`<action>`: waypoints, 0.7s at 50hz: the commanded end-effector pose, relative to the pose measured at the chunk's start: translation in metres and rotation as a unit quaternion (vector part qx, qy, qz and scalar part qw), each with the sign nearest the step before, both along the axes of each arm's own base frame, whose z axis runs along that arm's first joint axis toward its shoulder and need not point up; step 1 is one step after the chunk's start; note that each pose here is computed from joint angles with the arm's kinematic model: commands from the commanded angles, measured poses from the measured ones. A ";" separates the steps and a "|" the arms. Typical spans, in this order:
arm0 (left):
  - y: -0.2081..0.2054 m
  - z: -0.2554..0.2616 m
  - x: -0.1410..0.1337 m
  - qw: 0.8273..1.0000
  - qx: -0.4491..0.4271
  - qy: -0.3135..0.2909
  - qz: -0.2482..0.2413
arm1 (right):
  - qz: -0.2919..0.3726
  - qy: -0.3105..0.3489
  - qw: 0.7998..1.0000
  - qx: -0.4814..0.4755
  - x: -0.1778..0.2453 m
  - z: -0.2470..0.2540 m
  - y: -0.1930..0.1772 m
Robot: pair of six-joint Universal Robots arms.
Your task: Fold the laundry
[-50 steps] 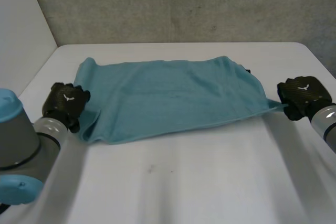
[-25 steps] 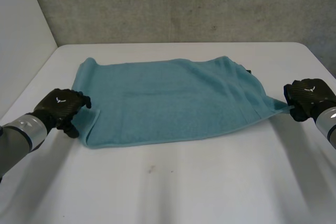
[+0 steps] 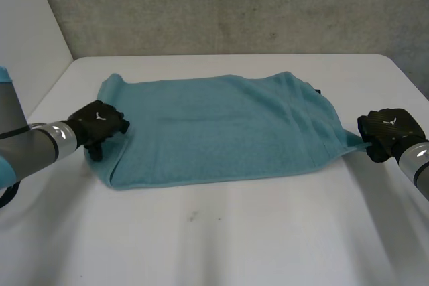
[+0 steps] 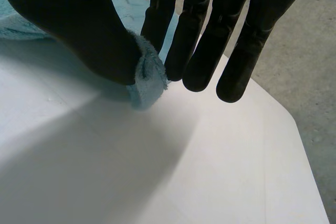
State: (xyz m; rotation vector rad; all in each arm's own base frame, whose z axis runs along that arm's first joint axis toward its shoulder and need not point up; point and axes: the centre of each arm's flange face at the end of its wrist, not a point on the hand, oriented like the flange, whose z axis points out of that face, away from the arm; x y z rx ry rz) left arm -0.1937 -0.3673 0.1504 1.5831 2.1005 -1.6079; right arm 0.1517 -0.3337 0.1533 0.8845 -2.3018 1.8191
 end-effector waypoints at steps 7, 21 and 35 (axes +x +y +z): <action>-0.004 -0.010 -0.015 1.000 -0.003 -0.011 -0.025 | 0.001 0.002 1.000 0.013 0.001 -0.008 0.001; -0.010 -0.013 -0.014 1.000 0.012 -0.017 -0.019 | 0.001 0.002 1.000 0.015 0.001 -0.010 0.001; -0.007 -0.017 -0.013 0.999 0.033 -0.020 -0.019 | -0.001 0.003 1.000 0.016 0.000 -0.010 0.001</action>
